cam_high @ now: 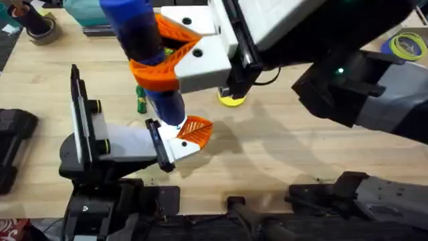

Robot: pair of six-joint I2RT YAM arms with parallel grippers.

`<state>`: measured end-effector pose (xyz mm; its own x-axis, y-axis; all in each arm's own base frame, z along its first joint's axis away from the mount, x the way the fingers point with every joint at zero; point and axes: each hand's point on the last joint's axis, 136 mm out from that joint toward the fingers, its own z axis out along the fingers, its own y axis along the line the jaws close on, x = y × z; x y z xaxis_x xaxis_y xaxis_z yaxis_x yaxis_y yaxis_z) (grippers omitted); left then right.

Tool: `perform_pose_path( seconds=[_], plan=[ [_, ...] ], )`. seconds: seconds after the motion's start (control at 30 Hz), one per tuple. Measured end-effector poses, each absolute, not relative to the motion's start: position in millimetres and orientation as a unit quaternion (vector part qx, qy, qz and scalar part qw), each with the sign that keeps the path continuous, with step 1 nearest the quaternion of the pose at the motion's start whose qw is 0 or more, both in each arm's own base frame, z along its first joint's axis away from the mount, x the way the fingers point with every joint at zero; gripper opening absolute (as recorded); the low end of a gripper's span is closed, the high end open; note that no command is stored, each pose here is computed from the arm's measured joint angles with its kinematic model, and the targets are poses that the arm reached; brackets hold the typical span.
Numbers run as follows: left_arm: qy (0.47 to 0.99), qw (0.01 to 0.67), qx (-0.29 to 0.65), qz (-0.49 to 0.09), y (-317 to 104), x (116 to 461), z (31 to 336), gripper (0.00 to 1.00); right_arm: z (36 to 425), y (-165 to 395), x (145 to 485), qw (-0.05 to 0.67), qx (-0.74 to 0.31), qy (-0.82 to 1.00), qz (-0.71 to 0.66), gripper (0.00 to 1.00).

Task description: Pick up the gripper from the table and insert it into the empty holder that is missing its gripper. Then pick up a screw, insert it into the mounting hole, and use the screwdriver to tighten it. Finally, clean up the table by picking up the vegetable and placing it into the bucket.

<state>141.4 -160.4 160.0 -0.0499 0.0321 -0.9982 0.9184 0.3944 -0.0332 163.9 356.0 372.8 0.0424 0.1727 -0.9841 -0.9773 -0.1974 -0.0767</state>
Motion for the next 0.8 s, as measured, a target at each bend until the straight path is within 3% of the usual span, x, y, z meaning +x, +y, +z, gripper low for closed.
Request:
perform_pose_path(
  seconds=[0.8],
  plan=[
    [0.611,0.569,0.389,-0.389,-160.4,141.4,160.0,0.015,357.5,362.4,168.2,0.495,-0.525,0.394,0.569,0.023]
  ],
)
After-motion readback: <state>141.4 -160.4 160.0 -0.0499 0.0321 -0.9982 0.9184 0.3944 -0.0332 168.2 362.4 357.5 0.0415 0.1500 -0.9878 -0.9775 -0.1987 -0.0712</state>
